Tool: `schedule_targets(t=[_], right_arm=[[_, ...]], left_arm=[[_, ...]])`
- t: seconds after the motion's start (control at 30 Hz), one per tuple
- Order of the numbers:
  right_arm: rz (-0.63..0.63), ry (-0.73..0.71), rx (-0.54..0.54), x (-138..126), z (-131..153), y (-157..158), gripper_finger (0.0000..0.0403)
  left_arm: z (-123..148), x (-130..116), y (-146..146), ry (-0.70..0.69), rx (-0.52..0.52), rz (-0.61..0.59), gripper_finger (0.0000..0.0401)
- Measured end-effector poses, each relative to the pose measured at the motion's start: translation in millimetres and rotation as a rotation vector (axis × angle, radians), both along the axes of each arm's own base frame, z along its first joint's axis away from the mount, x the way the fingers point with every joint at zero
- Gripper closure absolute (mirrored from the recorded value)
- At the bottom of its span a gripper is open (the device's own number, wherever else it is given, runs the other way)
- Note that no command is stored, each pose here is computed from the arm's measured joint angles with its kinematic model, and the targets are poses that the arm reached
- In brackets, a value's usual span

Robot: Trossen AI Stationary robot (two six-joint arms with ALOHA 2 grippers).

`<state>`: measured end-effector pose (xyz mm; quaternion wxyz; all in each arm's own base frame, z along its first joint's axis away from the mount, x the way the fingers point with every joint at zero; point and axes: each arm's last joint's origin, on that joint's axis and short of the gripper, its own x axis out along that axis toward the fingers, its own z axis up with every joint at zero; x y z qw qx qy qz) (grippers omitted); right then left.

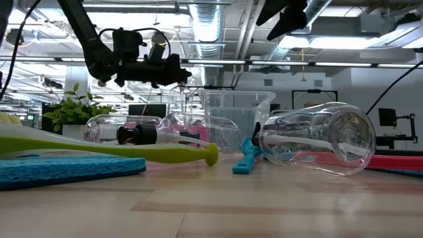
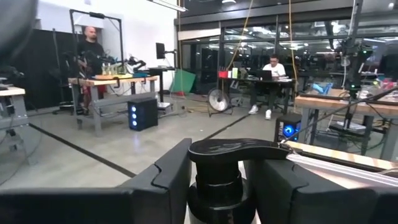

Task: Pick & Place Kitchen Sink Supplies
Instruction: Put the top right transparent dishwashing liquid dispenser into the red bin

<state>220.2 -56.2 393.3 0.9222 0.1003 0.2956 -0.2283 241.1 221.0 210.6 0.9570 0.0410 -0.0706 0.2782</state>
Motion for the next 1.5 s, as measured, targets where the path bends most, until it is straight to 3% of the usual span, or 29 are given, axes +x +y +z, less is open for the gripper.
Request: schedule_targets(t=[0.87,1.2,1.5], right_arm=[[-0.017,-0.02,0.022,1,1,0,0.0023],[-0.017,-0.02,0.022,1,1,0,0.0023],[-0.017,-0.02,0.022,1,1,0,0.0023]], left_arm=[[-15,1,7,0.015,-0.004,0.021,0.0267],[-31,5,10,-0.008,-0.061,0.009,0.0261],[-27,5,10,-0.004,0.009,0.038,0.0259]])
